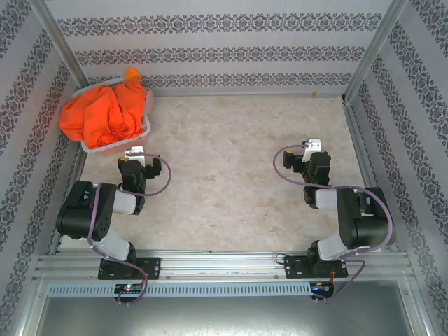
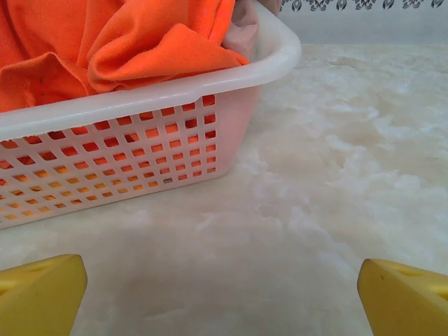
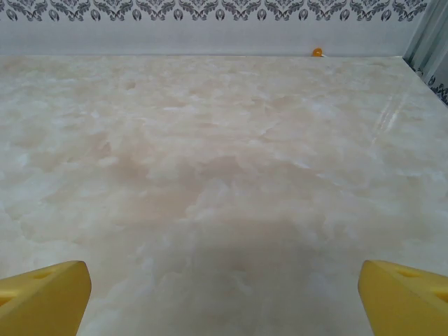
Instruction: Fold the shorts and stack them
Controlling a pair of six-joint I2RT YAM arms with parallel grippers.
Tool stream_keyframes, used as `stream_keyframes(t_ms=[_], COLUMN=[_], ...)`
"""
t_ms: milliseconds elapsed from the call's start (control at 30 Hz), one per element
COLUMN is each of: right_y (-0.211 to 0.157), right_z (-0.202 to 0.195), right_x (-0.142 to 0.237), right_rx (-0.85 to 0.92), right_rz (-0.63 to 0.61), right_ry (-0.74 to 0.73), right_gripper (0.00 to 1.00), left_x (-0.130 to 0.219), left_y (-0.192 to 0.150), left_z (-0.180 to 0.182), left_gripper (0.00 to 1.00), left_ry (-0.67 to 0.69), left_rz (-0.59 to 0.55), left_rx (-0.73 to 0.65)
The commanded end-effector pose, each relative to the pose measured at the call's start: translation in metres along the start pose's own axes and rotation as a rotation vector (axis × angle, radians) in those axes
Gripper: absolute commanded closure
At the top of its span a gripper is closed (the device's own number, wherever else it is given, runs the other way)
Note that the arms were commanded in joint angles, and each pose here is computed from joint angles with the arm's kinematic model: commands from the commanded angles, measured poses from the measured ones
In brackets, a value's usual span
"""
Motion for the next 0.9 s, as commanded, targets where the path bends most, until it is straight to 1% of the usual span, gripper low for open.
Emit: stream_keyframes(t_ms=[0, 867], right_y=[0.0029, 0.0038], right_z=[0.0021, -0.0010], right_x=[0.0009, 0.0003], right_rx=[0.007, -0.022], right_rz=[-0.024, -0.025], right_ry=[0.015, 0.033], right_gripper=[0.02, 0.02], left_x=[-0.0010, -0.0028], left_y=[0.0060, 0.0059], left_z=[-0.0008, 0.0040], left_gripper=[0.00, 0.00], left_ry=[0.004, 0.016], left_rz=[-0.014, -0.004], left_rx=[-0.022, 0.006])
Point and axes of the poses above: each hand's point on the last joint's axis, 136 mm out from that joint toward the fingers, its own x axis back along the fingers, its own z axis along the line the jaws close on, y = z × x, the point moved 6 cm from there along x, back along the fingers, and after that the axes turned 1 degree about x, right-handed, at the moved point
